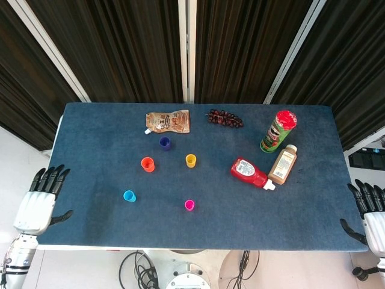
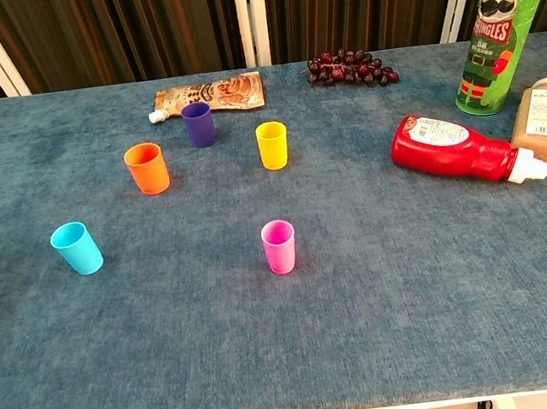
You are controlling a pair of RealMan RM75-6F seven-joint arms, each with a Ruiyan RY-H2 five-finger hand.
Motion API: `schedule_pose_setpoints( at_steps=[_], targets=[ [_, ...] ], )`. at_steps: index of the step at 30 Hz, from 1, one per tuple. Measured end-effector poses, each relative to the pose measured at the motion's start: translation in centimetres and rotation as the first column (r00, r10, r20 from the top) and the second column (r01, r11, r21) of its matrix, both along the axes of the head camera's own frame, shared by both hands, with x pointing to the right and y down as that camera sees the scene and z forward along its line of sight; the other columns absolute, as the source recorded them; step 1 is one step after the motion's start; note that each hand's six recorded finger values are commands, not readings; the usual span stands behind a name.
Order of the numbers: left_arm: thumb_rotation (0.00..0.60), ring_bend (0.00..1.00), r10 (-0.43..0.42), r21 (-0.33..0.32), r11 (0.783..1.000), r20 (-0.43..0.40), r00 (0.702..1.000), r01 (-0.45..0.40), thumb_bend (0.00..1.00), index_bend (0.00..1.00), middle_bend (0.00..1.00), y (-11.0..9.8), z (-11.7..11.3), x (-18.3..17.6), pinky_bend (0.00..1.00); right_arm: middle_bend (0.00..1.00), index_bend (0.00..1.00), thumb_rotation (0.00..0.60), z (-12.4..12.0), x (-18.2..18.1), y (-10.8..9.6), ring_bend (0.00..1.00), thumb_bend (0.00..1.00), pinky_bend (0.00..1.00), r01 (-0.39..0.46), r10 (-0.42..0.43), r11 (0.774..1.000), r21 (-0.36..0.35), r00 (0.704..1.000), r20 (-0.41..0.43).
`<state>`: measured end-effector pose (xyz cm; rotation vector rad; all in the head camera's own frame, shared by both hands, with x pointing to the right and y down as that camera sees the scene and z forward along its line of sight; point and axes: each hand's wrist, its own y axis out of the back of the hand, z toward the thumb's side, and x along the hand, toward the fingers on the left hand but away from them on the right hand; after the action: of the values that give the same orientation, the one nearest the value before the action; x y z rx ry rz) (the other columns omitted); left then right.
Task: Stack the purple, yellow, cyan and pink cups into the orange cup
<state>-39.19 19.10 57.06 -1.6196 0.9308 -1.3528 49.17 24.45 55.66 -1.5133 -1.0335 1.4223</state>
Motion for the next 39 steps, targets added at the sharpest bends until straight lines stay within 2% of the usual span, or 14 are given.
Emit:
schedule_pose_setpoints(
  at_steps=[5,9,16,23,28,33,39],
  targets=[
    [0.600,0.00,0.094,-0.022,0.995,-0.064,0.993,-0.096,0.01,0.00,0.00,-3.7,0.1,3.7,0.00,0.00,0.00,0.600,0.3,-0.8,0.1,0.00,0.21,0.00,0.018,-0.018,1.000,-0.004,1.000,0.011],
    [0.600,0.00,0.167,-0.051,0.984,-0.105,0.980,-0.173,0.06,0.00,0.00,-7.0,1.1,7.2,0.00,0.00,0.00,0.600,0.3,-1.1,0.1,0.00,0.21,0.00,0.018,-0.018,1.000,-0.004,1.000,0.017],
    [0.600,0.00,0.268,-0.100,0.954,-0.137,0.954,-0.283,0.12,0.03,0.01,-13.0,4.6,14.9,0.00,0.00,0.00,0.600,0.0,-1.0,0.3,0.00,0.21,0.00,0.010,-0.010,1.000,-0.004,1.000,0.010],
    [0.600,0.01,0.261,-0.176,0.944,-0.121,0.958,-0.279,0.18,0.07,0.06,-17.3,9.3,19.7,0.00,0.00,0.00,0.600,-0.2,-0.4,0.4,0.00,0.21,0.00,-0.007,0.007,1.000,-0.009,1.000,-0.001],
    [0.600,0.05,0.219,-0.220,0.946,-0.108,0.970,-0.238,0.19,0.09,0.10,-19.9,12.1,22.3,0.00,0.00,0.00,0.600,-0.3,0.2,0.5,0.00,0.21,0.00,-0.024,0.024,1.000,-0.012,1.000,-0.005],
    [0.600,0.13,0.178,-0.238,0.951,-0.097,0.979,-0.197,0.19,0.17,0.17,-21.3,14.5,24.1,0.00,0.00,0.00,0.600,-0.7,0.8,0.5,0.00,0.21,0.00,-0.045,0.045,0.999,0.000,0.999,0.001],
    [0.600,0.21,0.149,-0.254,0.953,-0.071,0.986,-0.162,0.20,0.24,0.21,-21.4,17.4,24.6,0.00,0.00,0.00,0.600,-0.9,1.3,0.6,0.00,0.21,0.00,-0.060,0.060,0.998,0.000,0.998,0.004]
  ],
)
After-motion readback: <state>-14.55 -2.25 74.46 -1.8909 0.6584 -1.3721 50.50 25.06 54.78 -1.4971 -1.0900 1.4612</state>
